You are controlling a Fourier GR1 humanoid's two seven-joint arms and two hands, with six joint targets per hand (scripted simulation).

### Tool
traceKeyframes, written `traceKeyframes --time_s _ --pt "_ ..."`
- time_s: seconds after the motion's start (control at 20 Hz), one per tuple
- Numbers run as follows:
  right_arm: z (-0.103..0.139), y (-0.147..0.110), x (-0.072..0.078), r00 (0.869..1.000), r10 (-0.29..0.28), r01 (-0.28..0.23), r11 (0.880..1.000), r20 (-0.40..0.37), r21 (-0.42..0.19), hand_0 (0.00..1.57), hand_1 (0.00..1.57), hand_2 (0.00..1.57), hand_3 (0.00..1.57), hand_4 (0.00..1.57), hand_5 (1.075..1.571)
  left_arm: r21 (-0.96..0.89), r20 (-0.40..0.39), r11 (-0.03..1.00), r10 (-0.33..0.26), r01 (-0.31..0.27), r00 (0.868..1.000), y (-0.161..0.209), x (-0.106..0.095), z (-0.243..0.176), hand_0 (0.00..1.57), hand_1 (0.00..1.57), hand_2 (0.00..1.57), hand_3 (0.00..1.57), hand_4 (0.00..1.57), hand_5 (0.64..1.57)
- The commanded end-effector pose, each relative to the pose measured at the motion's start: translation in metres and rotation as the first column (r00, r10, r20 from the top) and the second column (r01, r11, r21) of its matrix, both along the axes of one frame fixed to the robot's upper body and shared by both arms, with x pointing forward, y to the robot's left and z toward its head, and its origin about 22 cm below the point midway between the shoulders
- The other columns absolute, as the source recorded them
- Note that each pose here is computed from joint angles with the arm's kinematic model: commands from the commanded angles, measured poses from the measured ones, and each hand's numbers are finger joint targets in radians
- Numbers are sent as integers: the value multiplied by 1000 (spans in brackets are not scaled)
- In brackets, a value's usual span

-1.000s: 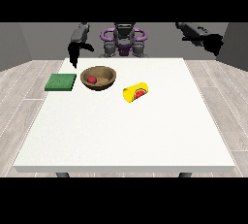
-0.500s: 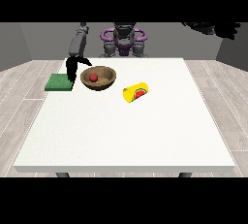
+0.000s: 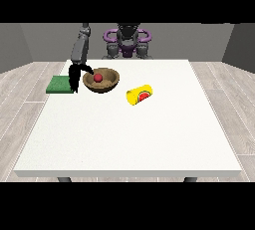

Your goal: Pick the cup and pour the ball into the bowl, then pick the bowl and place it on the pad

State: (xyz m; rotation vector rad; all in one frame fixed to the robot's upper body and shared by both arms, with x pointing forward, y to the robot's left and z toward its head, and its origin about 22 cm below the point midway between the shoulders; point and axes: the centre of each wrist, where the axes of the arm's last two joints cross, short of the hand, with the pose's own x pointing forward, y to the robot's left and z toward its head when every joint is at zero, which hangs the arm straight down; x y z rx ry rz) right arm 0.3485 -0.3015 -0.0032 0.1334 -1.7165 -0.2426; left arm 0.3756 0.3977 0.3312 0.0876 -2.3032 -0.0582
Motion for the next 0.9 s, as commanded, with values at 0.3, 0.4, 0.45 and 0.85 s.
traceKeyframes --time_s 0.3,0.4,0.45,0.85 --pt "-13 -21 0 997 -70 69 997 14 31 0 0 0 0 294 1566 26 70 998 -50 49 996 1 -19 36 0 0 0 0 0 1527" --pt "-22 11 -2 999 -32 32 999 -3 3 0 0 0 0 294 1566 21 48 999 -24 23 999 -1 -18 42 0 0 0 0 0 1530" --pt "-22 -6 -5 999 -47 47 999 -8 -4 0 0 0 0 306 1568 16 73 1000 -23 21 997 -14 -14 35 0 0 0 0 0 1532" --pt "-2 61 18 997 -76 76 997 -12 -16 0 0 0 0 437 1570 16 116 997 -71 69 991 -8 -20 61 0 0 0 0 0 1540"
